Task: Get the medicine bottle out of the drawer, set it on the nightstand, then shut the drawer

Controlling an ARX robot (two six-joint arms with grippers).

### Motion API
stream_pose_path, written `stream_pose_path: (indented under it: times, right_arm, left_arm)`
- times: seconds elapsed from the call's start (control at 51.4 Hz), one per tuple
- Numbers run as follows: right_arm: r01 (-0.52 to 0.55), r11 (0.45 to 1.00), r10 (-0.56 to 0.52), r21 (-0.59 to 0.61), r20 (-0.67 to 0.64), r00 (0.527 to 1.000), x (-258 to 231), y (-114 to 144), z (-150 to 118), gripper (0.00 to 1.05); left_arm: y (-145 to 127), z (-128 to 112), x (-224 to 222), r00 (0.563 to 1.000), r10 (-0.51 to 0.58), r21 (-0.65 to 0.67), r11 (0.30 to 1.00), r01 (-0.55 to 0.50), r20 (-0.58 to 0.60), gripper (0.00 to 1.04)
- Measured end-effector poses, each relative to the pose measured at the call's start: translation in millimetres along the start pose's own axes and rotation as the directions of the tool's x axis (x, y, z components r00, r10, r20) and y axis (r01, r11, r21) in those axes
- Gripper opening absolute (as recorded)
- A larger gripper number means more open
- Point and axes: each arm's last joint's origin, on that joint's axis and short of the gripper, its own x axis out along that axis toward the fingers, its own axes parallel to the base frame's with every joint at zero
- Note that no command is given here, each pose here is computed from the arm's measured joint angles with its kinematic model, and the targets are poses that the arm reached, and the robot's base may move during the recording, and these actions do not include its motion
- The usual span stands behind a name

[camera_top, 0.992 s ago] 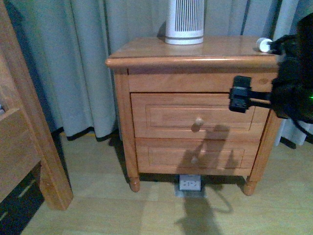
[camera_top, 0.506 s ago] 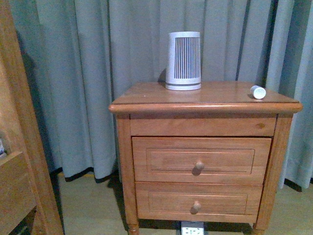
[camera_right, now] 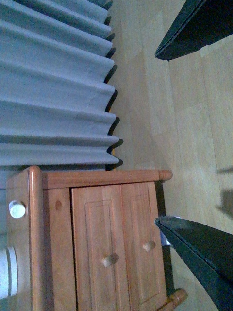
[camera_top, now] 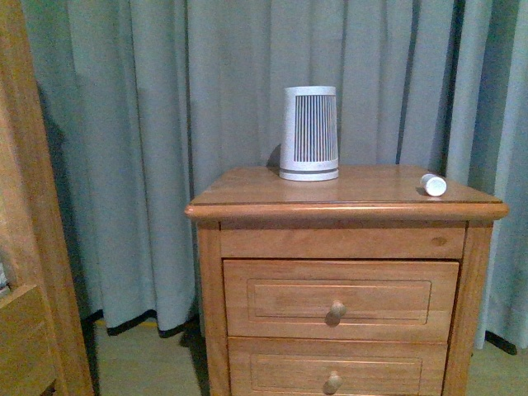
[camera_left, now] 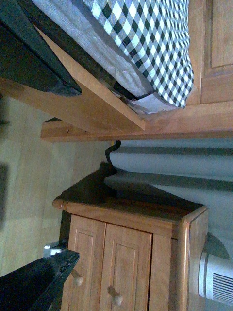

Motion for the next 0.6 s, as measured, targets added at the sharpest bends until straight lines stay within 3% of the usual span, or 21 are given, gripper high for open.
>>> stream_pose_path:
  times: [0.058,0.156,0.214,0.35,0.506,0.603]
  right_arm:
    - [-0.001,1.0,0.001,-0.006,0.0,1.0,0.0,0.0,0.0,0.98]
    - [-0.224,0.974,0.224,-0.002,0.073,0.972,-0.6,1.7,-1.5,0.82]
    - [-0.293,0.956,0.293,-0.013,0.09,0.952,-1.5,3.2,-3.8,0.71]
    - [-0.297,0.955,0.298,-0.019,0.09,0.95,-1.1,3.0,-9.3,0.44]
    - [-0.297,0.955,0.298,-0.02,0.091,0.95,-1.2,2.9,-9.2,0.04]
    - [-0.297,0.955,0.298,-0.022,0.091,0.95,-1.2,2.9,-9.2,0.03]
  left_arm:
    - [0.0,0.0,0.0,1.0,0.0,0.0,1.0,0.0,0.0,0.98]
    - [0.0,0.0,0.0,1.0,0.0,0.0,1.0,0.0,0.0,0.98]
    - [0.0,0.0,0.0,1.0,0.0,0.0,1.0,0.0,0.0,0.98]
    - [-0.1,0.0,0.0,1.0,-0.002,0.0,1.0,0.002,0.0,0.98]
    - [0.0,0.0,0.0,1.0,-0.001,0.0,1.0,0.001,0.0,0.98]
    - [0.0,0.0,0.0,1.0,-0.001,0.0,1.0,0.001,0.0,0.98]
